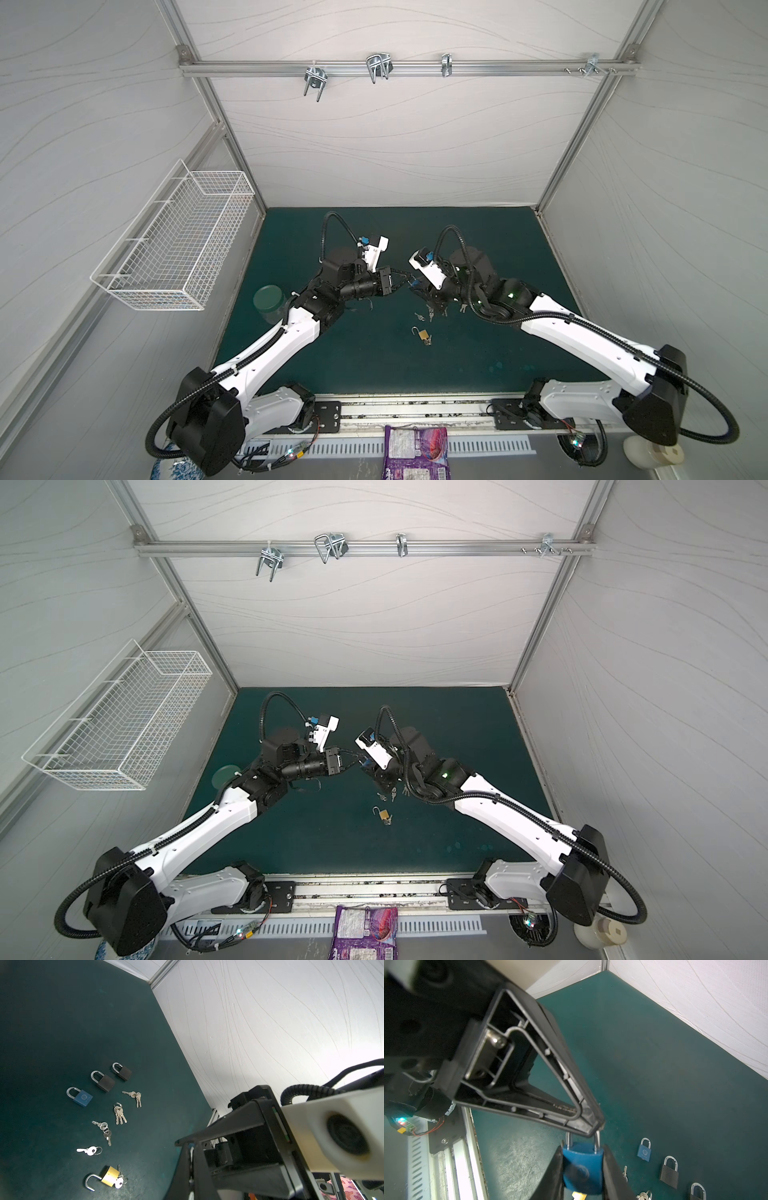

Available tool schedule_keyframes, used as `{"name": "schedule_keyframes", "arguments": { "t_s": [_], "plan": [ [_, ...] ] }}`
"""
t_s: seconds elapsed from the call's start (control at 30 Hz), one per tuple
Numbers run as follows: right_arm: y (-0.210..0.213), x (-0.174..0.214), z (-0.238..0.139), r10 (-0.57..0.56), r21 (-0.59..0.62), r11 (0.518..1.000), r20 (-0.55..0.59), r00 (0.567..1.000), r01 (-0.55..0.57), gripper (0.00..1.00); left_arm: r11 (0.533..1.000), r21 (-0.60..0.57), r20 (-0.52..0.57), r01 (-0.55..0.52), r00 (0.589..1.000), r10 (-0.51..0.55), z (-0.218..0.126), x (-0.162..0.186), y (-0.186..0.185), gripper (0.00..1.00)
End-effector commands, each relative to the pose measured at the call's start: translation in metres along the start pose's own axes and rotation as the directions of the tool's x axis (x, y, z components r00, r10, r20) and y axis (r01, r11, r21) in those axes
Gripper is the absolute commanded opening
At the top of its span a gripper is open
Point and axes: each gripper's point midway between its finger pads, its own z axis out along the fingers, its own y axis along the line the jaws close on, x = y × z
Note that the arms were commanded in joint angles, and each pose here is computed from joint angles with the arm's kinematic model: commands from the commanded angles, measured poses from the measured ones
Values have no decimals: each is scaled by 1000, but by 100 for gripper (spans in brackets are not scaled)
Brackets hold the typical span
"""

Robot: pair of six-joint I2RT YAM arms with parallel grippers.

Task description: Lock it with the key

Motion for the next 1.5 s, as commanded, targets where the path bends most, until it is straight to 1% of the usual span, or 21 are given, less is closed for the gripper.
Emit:
{"name": "schedule_keyframes", "arguments": {
  "t_s": [0.0,0.07,0.1,0.17,0.2,0.3,0.37,0.43,0.53,0.6,0.63,0.67,0.7,0.8,0.93,0.97,1.03,1.13,1.23,1.37,1.47],
  "plan": [
    [13,-16,-21,-1,-46,999,87,996,5,0,997,-27,77,-77,994,79,-8,-25,-17,43],
    [12,-9,-23,16,-50,999,78,997,-12,0,988,-128,100,-84,990,97,-14,-30,-4,69],
    [11,-1,-22,36,-58,998,53,998,-33,0,979,-183,101,-90,989,110,-17,-31,5,79],
    [7,15,-18,94,-75,993,-6,996,-94,0,948,-303,91,-95,987,129,-25,-31,23,94],
    [5,23,-16,128,-79,988,-39,991,-130,0,927,-365,86,-90,988,130,-30,-30,35,98],
    [-9,49,-8,227,-43,971,-135,965,-234,0,854,-516,81,-65,989,124,-46,-24,65,99],
    [-20,64,0,278,3,959,-198,940,-283,0,817,-574,80,-48,990,115,-54,-16,80,99],
    [-29,73,9,322,59,947,-239,916,-317,0,800,-600,85,-25,992,94,-59,-9,90,99],
    [-31,83,26,356,71,934,-292,888,-351,0,790,-613,84,-4,994,70,-62,1,98,99],
    [-37,88,37,406,103,913,-283,869,-394,0,773,-634,89,14,994,56,-66,5,105,99],
    [-36,92,42,441,107,897,-290,850,-429,0,764,-645,88,20,995,49,-67,8,108,99],
    [-28,92,47,431,56,898,-315,845,-437,0,753,-657,86,26,995,41,-68,11,113,99],
    [-23,91,50,410,12,902,-337,848,-431,0,746,-665,82,29,996,34,-68,13,117,99],
    [-30,96,65,424,33,897,-350,835,-441,0,715,-697,70,49,998,-1,-67,21,131,99],
    [-57,118,91,420,194,907,-440,794,-373,0,648,-748,127,144,989,-72,-71,25,151,99],
    [-59,122,98,410,204,912,-462,786,-356,0,624,-760,157,182,983,-95,-74,26,155,99],
    [-65,129,106,391,226,920,-491,779,-320,0,604,-766,194,220,975,-110,-77,26,158,99],
    [-74,141,116,370,264,927,-550,748,-265,0,599,-757,230,262,964,-131,-81,28,163,99],
    [-80,152,125,356,276,932,-586,728,-233,0,658,-710,209,251,967,-144,-78,32,167,99],
    [-80,160,135,342,266,938,-617,709,-221,0,699,-635,243,329,944,-223,-87,37,174,99],
    [-80,166,143,326,259,944,-641,695,-204,0,718,-607,275,340,938,-211,-95,34,172,99]
  ]
}}
